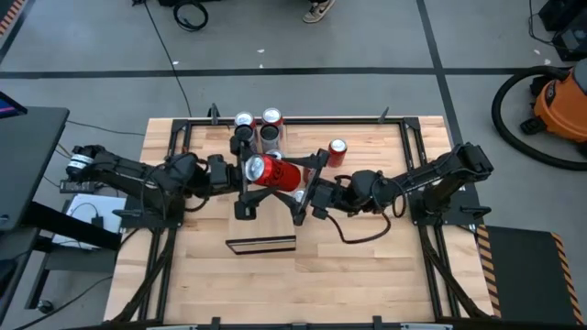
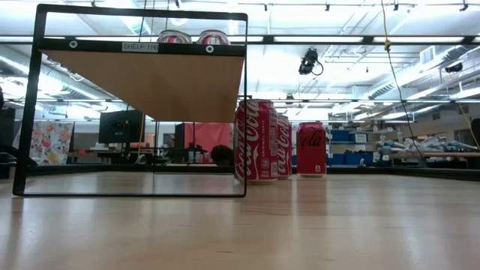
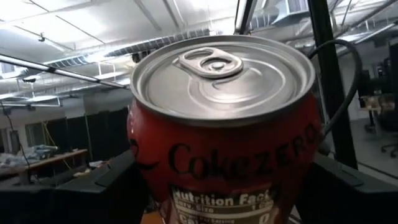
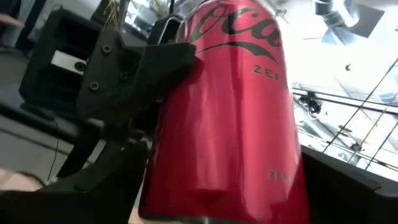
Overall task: Place canned beverage on shelf
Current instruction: Put the red-black soda can on the shelf
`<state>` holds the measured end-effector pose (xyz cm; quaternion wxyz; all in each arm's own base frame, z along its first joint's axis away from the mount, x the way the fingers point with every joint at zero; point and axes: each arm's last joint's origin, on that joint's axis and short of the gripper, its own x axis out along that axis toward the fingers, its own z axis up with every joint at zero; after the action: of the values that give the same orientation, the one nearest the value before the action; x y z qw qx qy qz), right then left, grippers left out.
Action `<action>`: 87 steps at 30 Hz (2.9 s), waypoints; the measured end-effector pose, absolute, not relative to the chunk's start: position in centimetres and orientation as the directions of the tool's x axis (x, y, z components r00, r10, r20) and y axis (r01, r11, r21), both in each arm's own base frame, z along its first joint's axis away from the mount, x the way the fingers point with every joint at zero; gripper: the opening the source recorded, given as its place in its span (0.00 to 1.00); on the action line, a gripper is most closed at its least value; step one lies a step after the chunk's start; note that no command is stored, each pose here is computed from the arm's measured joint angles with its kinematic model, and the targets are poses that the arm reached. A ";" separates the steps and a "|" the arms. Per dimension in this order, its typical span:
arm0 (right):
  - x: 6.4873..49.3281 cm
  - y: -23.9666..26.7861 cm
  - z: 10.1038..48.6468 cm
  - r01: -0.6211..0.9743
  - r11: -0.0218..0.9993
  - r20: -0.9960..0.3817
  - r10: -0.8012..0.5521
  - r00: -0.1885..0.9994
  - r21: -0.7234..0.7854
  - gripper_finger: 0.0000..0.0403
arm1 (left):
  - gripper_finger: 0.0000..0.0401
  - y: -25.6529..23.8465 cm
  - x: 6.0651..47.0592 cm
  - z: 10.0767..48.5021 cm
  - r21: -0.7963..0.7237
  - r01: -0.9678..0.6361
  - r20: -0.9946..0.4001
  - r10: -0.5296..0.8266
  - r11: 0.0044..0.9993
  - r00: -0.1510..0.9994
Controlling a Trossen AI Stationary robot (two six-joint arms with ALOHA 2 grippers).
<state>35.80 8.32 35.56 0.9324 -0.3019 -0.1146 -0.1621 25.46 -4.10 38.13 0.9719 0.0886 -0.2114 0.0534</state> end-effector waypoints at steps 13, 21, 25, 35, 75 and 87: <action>36.2 8.0 31.8 0.338 0.802 -0.036 -0.408 0.912 -0.493 0.99 | 0.79 -3.3 21.6 38.6 0.164 -0.142 0.217 0.105 0.976 0.970; 35.6 7.6 28.7 0.276 0.854 -0.300 -0.430 0.852 -0.440 0.97 | 0.79 -2.9 20.0 35.3 0.115 -0.124 -0.171 0.143 0.986 0.975; 35.2 8.2 28.1 0.277 0.877 -0.349 -0.420 0.837 -0.392 0.96 | 0.79 -3.4 20.1 32.5 0.075 -0.123 -0.279 0.139 0.990 0.950; 34.6 9.6 28.0 0.291 0.866 -0.339 -0.439 0.832 -0.406 0.91 | 0.79 -4.3 17.6 28.0 0.094 -0.206 -0.271 0.224 0.974 0.936; 34.7 9.5 27.9 0.273 0.890 -0.359 -0.405 0.841 -0.366 0.89 | 0.96 -3.8 16.9 25.9 0.137 -0.302 -0.171 0.323 0.943 0.931; 34.7 9.5 27.9 0.272 0.890 -0.359 -0.405 0.841 -0.367 0.89 | 0.96 -4.8 16.7 28.3 0.229 -0.264 -0.116 0.295 0.937 0.948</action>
<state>34.71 9.48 27.93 0.9471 -0.1524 0.2185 -0.1787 16.70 -4.82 28.28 0.9813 0.1061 0.0746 0.1425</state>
